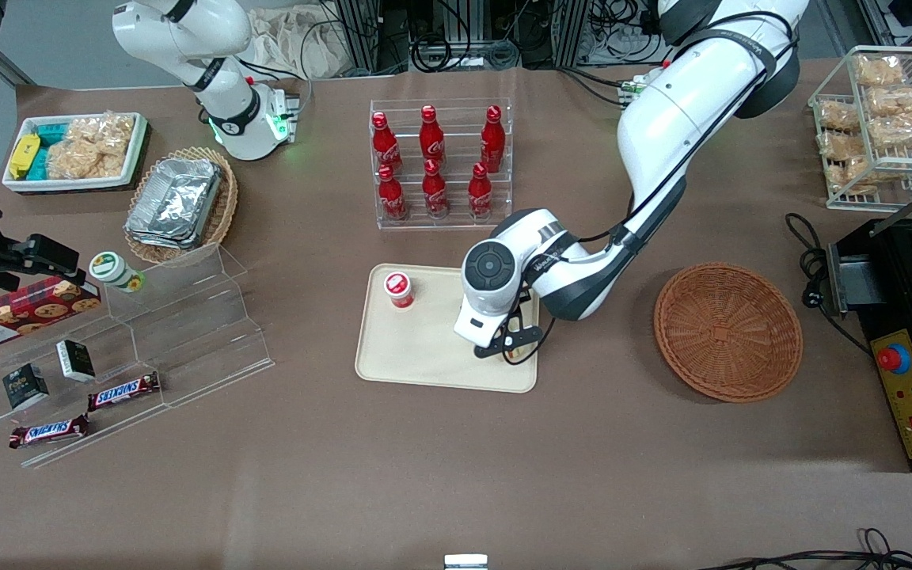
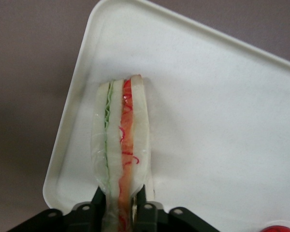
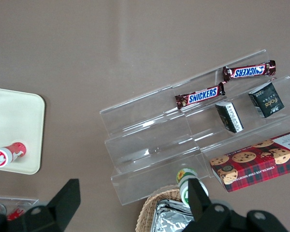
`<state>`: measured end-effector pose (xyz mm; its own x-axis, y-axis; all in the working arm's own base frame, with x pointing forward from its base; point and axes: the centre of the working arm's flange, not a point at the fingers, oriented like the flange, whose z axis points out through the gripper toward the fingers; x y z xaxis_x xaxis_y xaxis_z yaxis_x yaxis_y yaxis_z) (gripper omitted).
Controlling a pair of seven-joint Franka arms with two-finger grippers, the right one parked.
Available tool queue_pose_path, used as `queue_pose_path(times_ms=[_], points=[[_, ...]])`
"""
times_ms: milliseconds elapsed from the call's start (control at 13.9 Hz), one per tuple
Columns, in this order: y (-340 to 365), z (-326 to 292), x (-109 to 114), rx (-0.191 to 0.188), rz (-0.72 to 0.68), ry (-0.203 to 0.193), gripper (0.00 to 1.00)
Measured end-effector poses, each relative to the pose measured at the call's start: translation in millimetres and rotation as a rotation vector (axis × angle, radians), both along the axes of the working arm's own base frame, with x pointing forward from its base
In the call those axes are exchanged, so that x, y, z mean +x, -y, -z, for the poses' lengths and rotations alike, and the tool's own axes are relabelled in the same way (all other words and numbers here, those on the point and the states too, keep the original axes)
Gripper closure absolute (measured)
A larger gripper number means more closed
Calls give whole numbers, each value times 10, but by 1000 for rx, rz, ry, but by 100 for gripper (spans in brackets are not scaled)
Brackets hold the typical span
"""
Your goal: Place sandwich from basket to tray
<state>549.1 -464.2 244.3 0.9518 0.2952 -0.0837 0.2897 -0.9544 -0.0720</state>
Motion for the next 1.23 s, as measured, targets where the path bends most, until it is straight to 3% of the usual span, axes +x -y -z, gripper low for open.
queue_pose_path(times_ms=[216,433,577,794,1227], points=[[-10,-483,105,-5,-68,59,32],[-260,-1442,106,63,-146,119,1],[-716,-2093,213,61,-206,138,0],[-1448,-2805,283,55,-227,132,0],[-2458,-3036,544,48,-177,113,0]])
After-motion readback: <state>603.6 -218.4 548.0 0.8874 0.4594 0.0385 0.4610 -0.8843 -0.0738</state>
